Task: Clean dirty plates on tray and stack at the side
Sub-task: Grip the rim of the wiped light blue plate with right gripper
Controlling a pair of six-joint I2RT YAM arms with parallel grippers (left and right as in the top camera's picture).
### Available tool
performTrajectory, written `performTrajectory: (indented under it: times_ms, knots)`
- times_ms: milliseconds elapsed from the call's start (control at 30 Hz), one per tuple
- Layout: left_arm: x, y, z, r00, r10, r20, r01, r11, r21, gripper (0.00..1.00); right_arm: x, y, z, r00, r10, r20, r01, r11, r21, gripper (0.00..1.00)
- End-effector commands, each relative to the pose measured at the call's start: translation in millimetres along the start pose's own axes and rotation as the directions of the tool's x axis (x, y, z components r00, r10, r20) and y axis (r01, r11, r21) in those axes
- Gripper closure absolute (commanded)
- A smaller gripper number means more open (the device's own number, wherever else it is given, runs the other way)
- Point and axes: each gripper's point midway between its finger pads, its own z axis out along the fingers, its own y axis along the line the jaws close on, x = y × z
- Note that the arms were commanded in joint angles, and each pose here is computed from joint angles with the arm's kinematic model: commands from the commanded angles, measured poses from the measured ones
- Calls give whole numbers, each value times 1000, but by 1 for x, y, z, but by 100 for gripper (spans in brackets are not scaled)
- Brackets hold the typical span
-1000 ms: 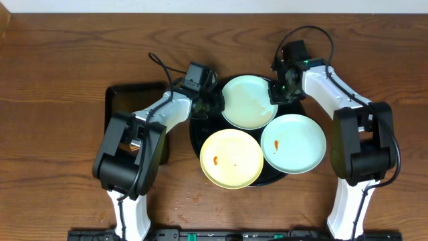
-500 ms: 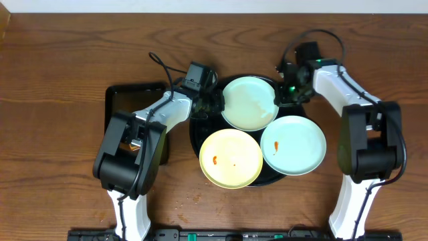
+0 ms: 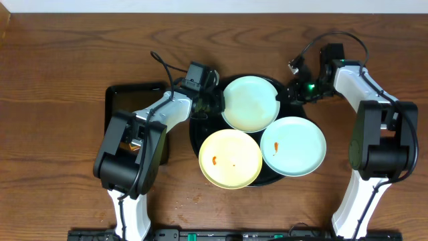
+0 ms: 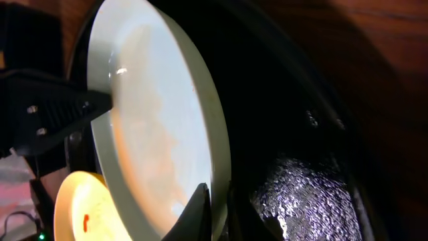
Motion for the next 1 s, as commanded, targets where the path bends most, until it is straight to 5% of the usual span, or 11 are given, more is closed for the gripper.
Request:
performTrajectory:
  times_ms: [0, 400, 567, 800, 967]
  knots:
    - [10, 16, 14, 999, 1, -35, -2, 999, -39, 93, 5, 19, 12, 998, -59, -20, 57, 995, -76, 90]
    - [9, 15, 14, 1000, 3, -29, -4, 999, -36, 93, 10, 36, 23, 990, -132, -42, 127, 986, -104, 83]
    - [9, 15, 14, 1000, 3, -30, -4, 999, -36, 93, 11, 41, 27, 988, -147, -49, 141, 984, -108, 98]
    - [7, 13, 12, 1000, 7, -22, -8, 999, -32, 92, 9, 35, 23, 997, -61, -49, 57, 994, -92, 99]
    - [-2, 2, -1, 1000, 23, 12, -23, 1000, -15, 69, 10, 23, 22, 997, 56, -60, -58, 998, -26, 99]
